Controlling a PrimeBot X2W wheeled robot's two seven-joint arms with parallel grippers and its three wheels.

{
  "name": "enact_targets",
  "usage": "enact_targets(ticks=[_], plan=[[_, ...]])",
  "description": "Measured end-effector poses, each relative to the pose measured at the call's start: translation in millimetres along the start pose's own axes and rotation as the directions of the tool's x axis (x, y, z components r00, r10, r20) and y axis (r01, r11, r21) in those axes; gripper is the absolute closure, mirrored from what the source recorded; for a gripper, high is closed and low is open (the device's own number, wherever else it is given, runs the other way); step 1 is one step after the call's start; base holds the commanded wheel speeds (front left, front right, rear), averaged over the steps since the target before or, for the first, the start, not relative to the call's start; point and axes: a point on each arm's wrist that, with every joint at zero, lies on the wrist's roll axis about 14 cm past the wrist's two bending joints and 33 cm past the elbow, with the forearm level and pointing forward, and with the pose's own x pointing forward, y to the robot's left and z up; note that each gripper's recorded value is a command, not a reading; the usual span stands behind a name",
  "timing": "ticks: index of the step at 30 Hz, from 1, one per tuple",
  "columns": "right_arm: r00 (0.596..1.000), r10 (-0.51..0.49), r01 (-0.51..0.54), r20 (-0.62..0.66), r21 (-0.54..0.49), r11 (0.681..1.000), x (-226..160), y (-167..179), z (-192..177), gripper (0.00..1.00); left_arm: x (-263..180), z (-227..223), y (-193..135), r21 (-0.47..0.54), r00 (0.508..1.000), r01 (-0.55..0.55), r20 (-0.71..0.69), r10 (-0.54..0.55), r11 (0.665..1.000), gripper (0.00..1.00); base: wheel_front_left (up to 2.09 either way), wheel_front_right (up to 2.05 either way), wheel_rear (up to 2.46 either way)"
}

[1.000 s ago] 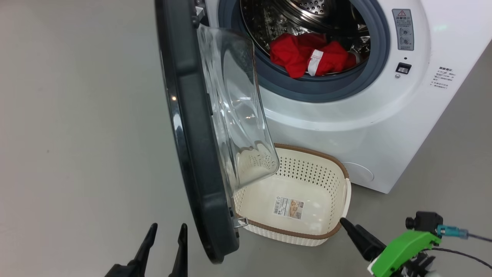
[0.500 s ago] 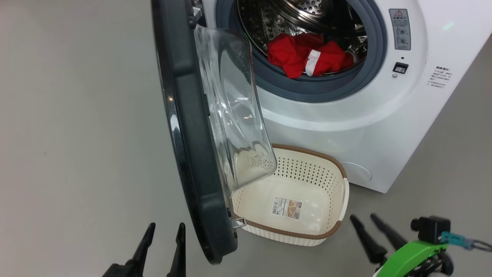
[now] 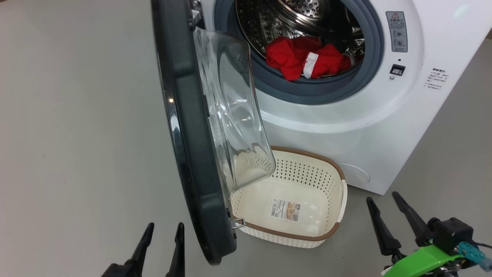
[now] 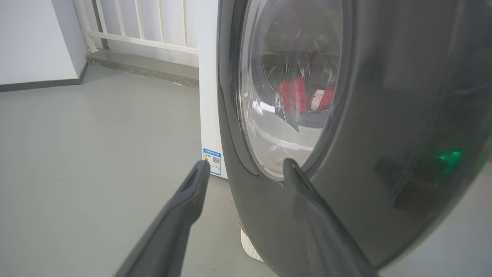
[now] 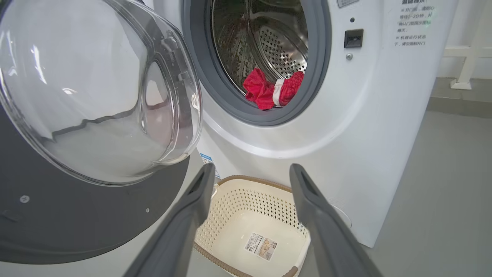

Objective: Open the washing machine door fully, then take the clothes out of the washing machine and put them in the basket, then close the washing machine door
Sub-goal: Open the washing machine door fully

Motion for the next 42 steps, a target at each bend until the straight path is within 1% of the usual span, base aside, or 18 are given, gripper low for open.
enact_targets(ticks=[5, 10, 16, 27, 28, 29, 30, 33, 36, 38, 40, 42], plan=[[0.998, -0.032, 0.035, 0.056, -0.048, 0.998, -10, -2, 13, 0.00, -1, 1, 0, -0.002, 1.000, 0.001, 0.005, -0.001, 1.000, 0.00, 0.00, 0.00, 0.00], [0.997, -0.063, 0.066, 0.043, -0.068, 0.995, -21, -7, 7, 0.00, -1, 2, 0, -0.002, 1.000, 0.001, 0.006, -0.001, 1.000, 0.00, 0.00, 0.00, 0.00], [0.996, -0.084, 0.086, 0.028, -0.052, 0.995, -26, -10, 0, 0.00, 0, 1, -1, -0.002, 1.000, 0.006, 0.003, -0.006, 1.000, 0.00, 0.00, 0.00, 0.00], [0.996, -0.086, 0.087, 0.021, -0.050, 0.995, -25, -11, -3, 0.00, 2, -1, -2, 0.001, 1.000, 0.006, -0.003, -0.006, 1.000, 0.00, 0.00, 0.00, 0.00], [0.996, -0.085, 0.086, 0.022, -0.050, 0.995, -25, -10, -3, 0.00, 2, 1, -2, -0.001, 1.000, 0.005, 0.002, -0.005, 1.000, 0.22, 0.00, 0.00, 0.00], [0.996, -0.085, 0.086, 0.023, -0.051, 0.995, -25, -10, -2, 0.00, 2, 2, -1, -0.002, 1.000, 0.002, 0.006, -0.002, 1.000, 0.92, 0.00, 0.00, 0.00], [0.996, -0.084, 0.085, 0.023, -0.051, 0.995, -25, -10, -2, 0.00, 3, 5, 1, -0.005, 1.000, -0.005, 0.016, 0.005, 1.000, 1.00, 0.00, 0.00, 0.00], [0.996, -0.082, 0.083, 0.026, -0.051, 0.995, -25, -10, -1, 0.00, 7, 30, 12, -0.014, 0.994, -0.050, 0.092, 0.051, 0.999, 1.00, 0.00, 0.00, 0.00], [0.996, -0.080, 0.082, 0.026, -0.049, 0.995, -24, -9, -1, 0.00, 15, 81, 18, -0.030, 0.967, -0.070, 0.245, 0.075, 0.997, 1.00, 0.00, 0.00, 0.00], [0.996, -0.081, 0.082, 0.024, -0.048, 0.995, -23, -10, -2, 0.00, 18, 124, 11, -0.038, 0.927, -0.046, 0.370, 0.057, 0.998, 1.00, 0.00, 0.00, 0.00], [0.997, -0.081, 0.082, 0.019, -0.046, 0.996, -22, -11, -4, 0.00, 16, 162, -3, -0.035, 0.875, 0.002, 0.483, 0.015, 0.999, 1.00, 0.00, 0.00, 0.00], [0.997, -0.080, 0.081, 0.015, -0.045, 0.996, -21, -11, -5, 0.00, 11, 187, -23, -0.027, 0.832, 0.067, 0.553, -0.041, 0.997, 1.00, 0.00, 0.00, 0.00]])
